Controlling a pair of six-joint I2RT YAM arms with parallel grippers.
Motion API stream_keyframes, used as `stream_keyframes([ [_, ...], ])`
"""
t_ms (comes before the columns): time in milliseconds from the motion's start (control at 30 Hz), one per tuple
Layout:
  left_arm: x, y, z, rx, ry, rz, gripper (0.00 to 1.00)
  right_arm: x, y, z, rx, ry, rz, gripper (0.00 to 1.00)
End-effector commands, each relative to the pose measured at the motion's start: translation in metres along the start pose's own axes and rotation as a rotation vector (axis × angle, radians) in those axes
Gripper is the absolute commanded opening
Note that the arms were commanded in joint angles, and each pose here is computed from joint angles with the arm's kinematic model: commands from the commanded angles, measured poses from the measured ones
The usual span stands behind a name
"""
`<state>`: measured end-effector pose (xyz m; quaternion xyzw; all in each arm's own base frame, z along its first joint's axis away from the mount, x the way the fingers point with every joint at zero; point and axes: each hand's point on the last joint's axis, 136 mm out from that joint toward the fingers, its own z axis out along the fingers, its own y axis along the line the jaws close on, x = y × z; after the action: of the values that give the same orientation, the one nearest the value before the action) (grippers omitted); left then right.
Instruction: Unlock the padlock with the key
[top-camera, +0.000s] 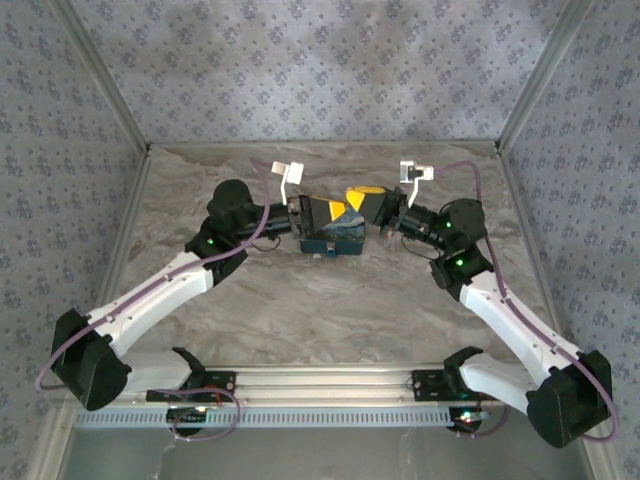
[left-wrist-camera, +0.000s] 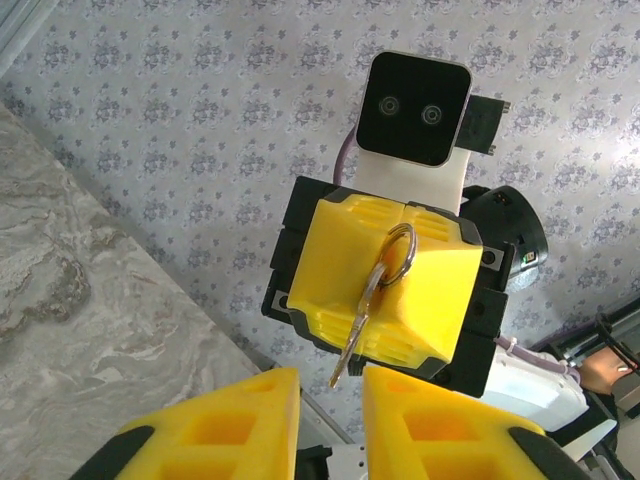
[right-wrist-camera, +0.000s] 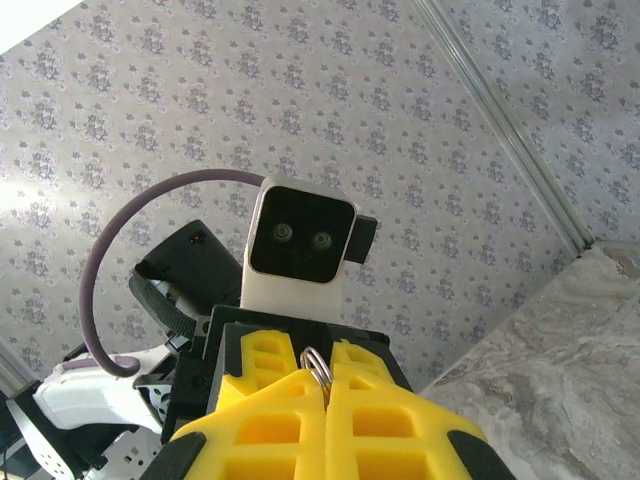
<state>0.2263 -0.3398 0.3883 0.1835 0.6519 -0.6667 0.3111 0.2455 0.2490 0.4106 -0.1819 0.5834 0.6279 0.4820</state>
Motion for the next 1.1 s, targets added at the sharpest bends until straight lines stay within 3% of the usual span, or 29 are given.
stream_keyframes([
  [0, -0.009, -0.023, 0.001, 0.066, -0.017, 0.058, 0.21, -0.004, 0.010, -0.001, -0.032, -0.020, -0.017, 0.01],
  [333, -0.012, -0.027, 0.000, 0.072, -0.026, 0.072, 0.02, 0.001, 0.006, -0.002, -0.025, -0.013, -0.007, 0.01],
  [500, -0.012, -0.027, 0.000, 0.075, -0.027, 0.081, 0.00, 0.003, 0.004, -0.004, -0.015, -0.012, -0.006, 0.02],
  [700, -0.009, -0.017, -0.001, -0.006, 0.002, 0.088, 0.00, 0.004, -0.007, -0.013, 0.046, -0.008, 0.000, 0.15],
  [733, -0.008, -0.014, -0.001, -0.022, 0.010, 0.086, 0.00, 0.005, -0.008, -0.014, 0.057, -0.003, -0.001, 0.20],
  [800, -0.005, -0.008, -0.002, -0.066, 0.033, 0.085, 0.00, 0.008, -0.017, -0.019, 0.107, 0.006, 0.008, 0.38],
  [833, -0.003, -0.002, -0.002, -0.099, 0.051, 0.080, 0.00, 0.009, -0.022, -0.024, 0.134, 0.004, 0.011, 0.41],
  [1067, 0.021, 0.039, -0.007, -0.309, 0.217, 0.023, 0.00, 0.016, -0.052, -0.055, 0.312, 0.024, 0.034, 0.49],
])
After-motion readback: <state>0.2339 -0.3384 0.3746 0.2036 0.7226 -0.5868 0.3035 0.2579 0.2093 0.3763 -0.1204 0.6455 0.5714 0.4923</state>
